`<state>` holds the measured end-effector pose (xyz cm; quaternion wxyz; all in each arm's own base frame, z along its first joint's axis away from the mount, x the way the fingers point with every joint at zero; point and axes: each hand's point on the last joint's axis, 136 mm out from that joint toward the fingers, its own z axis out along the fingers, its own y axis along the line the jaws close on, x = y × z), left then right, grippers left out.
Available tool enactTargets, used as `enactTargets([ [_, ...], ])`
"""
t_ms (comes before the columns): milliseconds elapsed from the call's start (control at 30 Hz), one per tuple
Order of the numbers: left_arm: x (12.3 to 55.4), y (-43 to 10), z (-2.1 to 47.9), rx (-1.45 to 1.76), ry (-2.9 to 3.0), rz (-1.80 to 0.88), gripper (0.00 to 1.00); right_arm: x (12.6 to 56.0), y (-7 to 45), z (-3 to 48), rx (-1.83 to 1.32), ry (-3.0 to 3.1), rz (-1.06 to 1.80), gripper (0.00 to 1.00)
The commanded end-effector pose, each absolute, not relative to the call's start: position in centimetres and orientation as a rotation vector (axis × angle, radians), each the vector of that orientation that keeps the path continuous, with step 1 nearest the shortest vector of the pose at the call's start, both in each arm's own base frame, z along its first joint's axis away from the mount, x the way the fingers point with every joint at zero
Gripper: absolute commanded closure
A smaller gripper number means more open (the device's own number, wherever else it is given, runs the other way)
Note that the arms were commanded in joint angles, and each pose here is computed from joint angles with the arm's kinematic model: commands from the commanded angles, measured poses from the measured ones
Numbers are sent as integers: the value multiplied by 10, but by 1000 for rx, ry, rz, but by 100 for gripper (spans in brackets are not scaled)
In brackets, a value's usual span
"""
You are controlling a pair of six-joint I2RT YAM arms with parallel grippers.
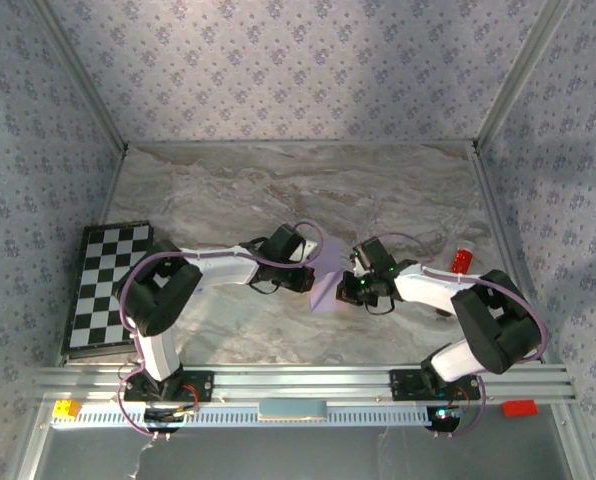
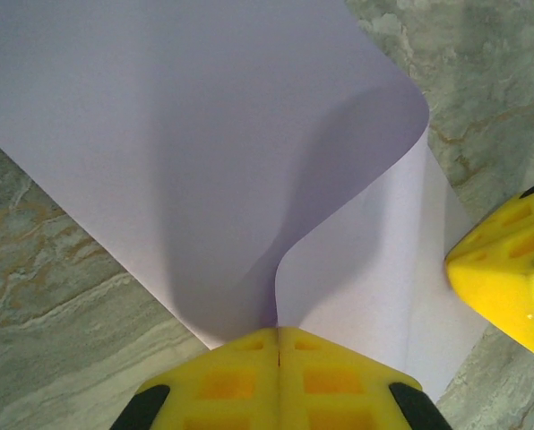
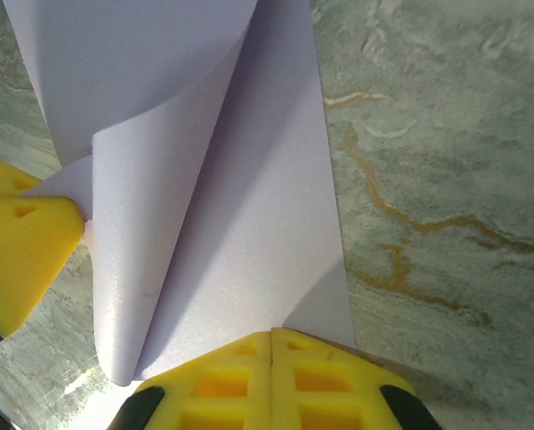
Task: Fold a paper plane with a square sheet of paper (pick it up from the middle)
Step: Fold the triangle a second time at the center of the table.
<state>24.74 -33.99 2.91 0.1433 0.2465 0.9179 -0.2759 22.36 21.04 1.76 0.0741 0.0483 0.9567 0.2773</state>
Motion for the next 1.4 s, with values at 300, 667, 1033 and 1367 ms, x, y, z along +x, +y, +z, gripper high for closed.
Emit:
enactTargets([
  [300,259,-341,32,723,2625,-742,100,208,191,0,169,2968,710,99],
  [667,258,-340,27,724,2643,-732,100,209,191,0,175,2969,714,99],
  [1033,258,-339,21,716,2657,-722,100,208,190,-1,179,2969,713,99],
  [1367,254,-342,17,755,2668,-741,100,217,200,10,181,2921,804,97],
])
